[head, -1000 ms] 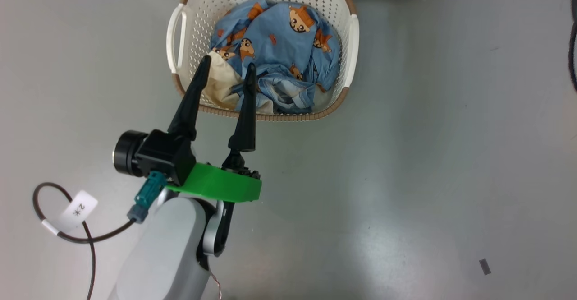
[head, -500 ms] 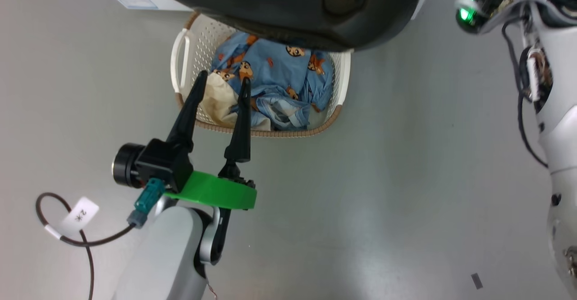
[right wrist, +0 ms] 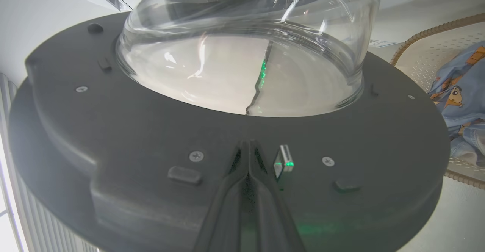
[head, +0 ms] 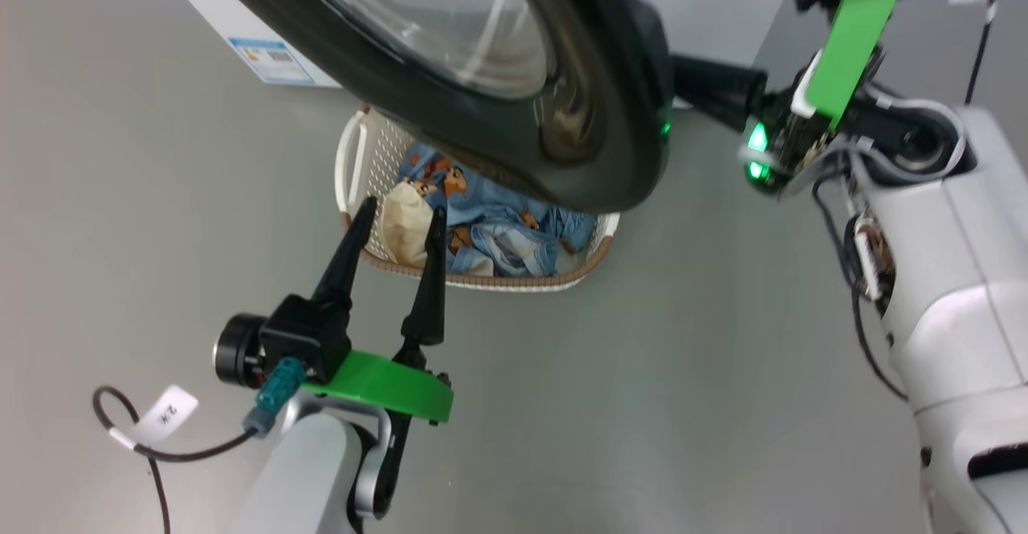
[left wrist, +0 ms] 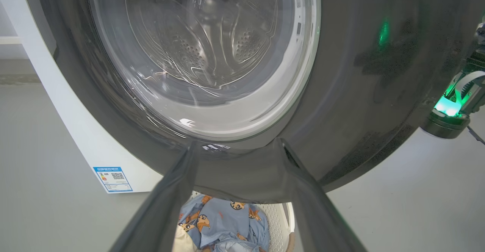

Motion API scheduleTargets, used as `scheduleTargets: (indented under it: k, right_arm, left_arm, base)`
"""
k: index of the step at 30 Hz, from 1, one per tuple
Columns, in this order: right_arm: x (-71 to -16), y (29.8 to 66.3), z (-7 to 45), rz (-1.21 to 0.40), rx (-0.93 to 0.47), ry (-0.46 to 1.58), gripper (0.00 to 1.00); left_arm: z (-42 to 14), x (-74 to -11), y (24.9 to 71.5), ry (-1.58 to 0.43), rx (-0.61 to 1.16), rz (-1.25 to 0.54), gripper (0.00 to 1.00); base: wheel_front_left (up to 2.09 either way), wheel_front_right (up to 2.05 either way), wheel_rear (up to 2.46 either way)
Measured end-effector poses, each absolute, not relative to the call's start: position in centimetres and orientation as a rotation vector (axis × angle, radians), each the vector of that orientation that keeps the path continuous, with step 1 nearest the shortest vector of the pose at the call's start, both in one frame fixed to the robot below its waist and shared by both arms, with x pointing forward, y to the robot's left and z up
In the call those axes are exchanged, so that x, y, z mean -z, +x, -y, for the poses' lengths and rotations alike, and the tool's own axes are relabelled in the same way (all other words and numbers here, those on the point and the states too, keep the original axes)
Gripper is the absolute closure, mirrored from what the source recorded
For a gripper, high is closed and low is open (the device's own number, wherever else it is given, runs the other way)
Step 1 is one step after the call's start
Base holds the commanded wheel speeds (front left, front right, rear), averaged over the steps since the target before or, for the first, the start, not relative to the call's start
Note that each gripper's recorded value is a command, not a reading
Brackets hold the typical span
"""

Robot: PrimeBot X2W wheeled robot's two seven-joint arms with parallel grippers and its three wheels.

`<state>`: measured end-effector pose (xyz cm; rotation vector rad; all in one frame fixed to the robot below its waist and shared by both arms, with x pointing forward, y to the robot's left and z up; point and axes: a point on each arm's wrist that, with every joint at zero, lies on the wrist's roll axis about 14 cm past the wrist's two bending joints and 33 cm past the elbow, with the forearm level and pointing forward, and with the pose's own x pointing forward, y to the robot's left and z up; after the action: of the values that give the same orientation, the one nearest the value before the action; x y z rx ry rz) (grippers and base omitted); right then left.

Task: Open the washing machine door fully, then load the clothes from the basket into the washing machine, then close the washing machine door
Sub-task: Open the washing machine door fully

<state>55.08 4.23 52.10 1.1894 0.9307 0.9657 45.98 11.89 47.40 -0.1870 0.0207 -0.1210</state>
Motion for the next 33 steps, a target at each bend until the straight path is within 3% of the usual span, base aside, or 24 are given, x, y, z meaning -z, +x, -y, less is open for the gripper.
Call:
scheduleTargets:
  k: [17,33]
  right_arm:
    - [-51.9,48.7,-6.7,-0.997,-0.971,1.278,1.0]
    - [-52.0,45.2,-9.5,-1.05,-1.019,1.284,1.0]
  left_arm:
    - [-13.4,-49.1,42.1,-0.176,0.096,-0.002,0.0]
    - [-14.9,-50.0,40.3,-0.172,0.055,0.018,0.0]
  base:
    - [0.0,0.0,0.0]
    - [0.0,0.0,0.0]
